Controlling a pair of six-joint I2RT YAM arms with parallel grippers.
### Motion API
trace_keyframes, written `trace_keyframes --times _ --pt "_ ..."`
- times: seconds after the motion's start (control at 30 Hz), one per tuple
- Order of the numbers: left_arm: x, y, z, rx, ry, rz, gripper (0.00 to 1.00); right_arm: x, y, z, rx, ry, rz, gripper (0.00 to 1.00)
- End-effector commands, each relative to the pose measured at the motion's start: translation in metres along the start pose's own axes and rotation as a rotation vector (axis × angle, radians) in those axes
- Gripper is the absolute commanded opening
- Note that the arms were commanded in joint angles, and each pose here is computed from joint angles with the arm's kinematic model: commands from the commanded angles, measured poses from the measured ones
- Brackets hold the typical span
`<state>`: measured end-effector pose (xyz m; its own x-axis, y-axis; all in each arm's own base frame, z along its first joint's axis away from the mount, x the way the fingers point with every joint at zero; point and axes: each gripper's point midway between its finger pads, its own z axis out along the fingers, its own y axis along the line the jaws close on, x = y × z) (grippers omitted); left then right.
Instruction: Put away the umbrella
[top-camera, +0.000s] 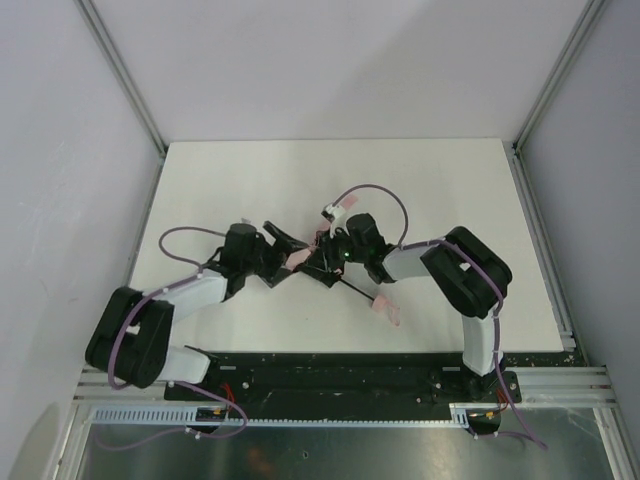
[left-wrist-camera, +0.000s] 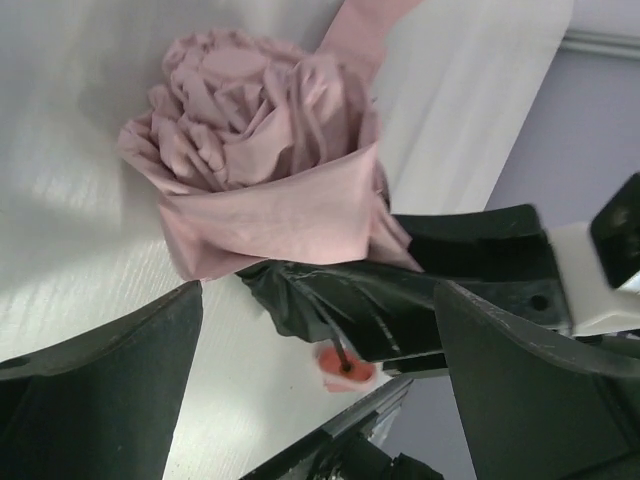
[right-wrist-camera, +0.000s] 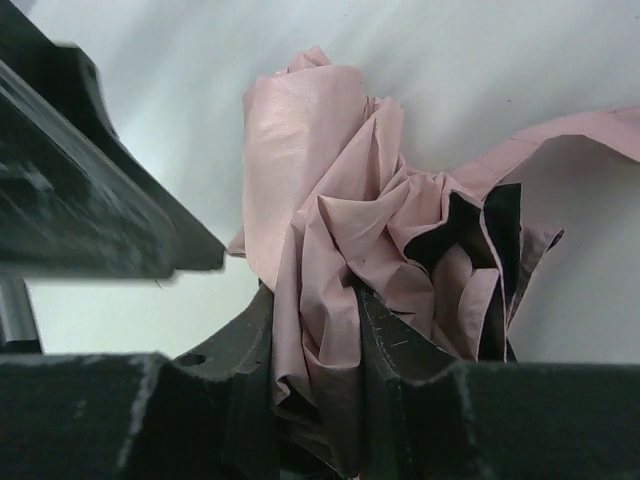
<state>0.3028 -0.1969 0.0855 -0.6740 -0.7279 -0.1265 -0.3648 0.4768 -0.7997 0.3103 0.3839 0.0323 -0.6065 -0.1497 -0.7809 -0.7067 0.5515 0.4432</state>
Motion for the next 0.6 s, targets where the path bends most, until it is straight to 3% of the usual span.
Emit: trace_keyframes --times 0.0,0.37,0.57 --pt "0.021 -0.004 0.015 0.029 0.068 -0.044 0.99 0.175 -0.013 -0.045 0.029 0.546 0.326 0.00" --pt "0.009 0.030 0.039 -0.074 -0.039 -0.187 0.99 0.160 -0.010 -0.042 0.019 0.506 0.307 0.00" --pt "-0.001 0.052 0.041 -0.169 -0.117 -0.162 0.82 0.151 -0.009 -0.043 0.018 0.493 0.284 0.00"
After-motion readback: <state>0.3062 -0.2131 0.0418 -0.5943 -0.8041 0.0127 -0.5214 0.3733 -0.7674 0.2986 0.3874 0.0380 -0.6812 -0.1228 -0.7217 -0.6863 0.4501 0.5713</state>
